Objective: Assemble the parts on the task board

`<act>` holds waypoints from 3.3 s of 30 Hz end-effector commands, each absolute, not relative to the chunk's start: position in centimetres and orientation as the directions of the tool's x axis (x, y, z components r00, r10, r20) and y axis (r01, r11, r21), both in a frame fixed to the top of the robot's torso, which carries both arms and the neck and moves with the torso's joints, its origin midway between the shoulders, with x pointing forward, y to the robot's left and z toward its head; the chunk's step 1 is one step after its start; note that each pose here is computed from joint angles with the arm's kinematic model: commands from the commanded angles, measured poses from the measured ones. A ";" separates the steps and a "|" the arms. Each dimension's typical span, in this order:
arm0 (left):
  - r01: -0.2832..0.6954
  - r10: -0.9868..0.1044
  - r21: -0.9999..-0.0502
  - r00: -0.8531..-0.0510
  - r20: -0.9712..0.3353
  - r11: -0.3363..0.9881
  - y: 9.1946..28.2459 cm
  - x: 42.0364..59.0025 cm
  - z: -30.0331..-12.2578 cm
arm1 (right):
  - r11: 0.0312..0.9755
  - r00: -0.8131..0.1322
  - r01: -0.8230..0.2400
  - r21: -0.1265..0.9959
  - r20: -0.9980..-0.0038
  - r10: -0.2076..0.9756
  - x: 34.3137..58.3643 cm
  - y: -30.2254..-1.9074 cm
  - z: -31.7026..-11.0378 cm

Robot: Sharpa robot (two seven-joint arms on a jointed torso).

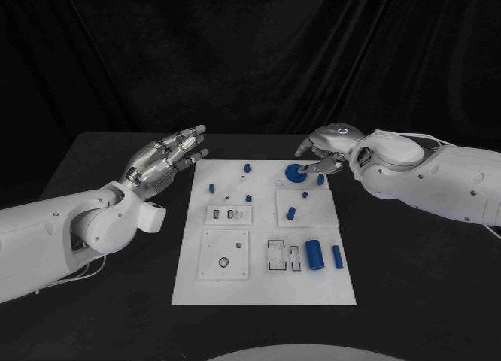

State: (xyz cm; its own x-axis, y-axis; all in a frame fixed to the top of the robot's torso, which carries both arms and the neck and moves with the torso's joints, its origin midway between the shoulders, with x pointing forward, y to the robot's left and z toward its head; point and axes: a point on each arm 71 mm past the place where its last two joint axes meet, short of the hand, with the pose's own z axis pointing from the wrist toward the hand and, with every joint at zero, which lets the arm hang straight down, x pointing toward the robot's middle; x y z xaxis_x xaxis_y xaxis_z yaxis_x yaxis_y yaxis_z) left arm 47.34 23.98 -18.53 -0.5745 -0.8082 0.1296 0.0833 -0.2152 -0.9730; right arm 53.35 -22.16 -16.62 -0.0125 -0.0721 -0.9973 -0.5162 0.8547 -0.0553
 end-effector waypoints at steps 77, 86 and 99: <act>0.071 -0.788 -0.970 -0.598 0.145 -0.232 23.7 47.3 -18.6 | 0.844 0.005 -0.533 -0.058 -0.998 -0.066 53.8 -20.3 -17.7; 0.069 -0.786 -0.970 -0.601 0.145 -0.232 23.5 47.4 -18.7 | 0.804 0.016 -0.594 -0.039 -0.999 -0.037 53.2 -17.5 -15.2; 0.066 -0.783 -0.971 -0.605 0.146 -0.232 23.3 47.5 -18.7 | 0.758 -0.031 -0.652 -0.038 -0.997 -0.077 53.9 -12.5 -15.8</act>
State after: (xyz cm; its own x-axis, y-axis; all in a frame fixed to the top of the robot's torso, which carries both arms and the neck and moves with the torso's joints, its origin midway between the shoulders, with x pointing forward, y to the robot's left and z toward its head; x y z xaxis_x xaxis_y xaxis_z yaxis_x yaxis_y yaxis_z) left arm 47.57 23.48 -18.77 -0.5941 -0.7924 0.1386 0.0651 -0.2191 -0.9735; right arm 53.82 -12.60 -15.40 -0.0029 -0.0578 -0.9983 -0.6449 0.7631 -0.0423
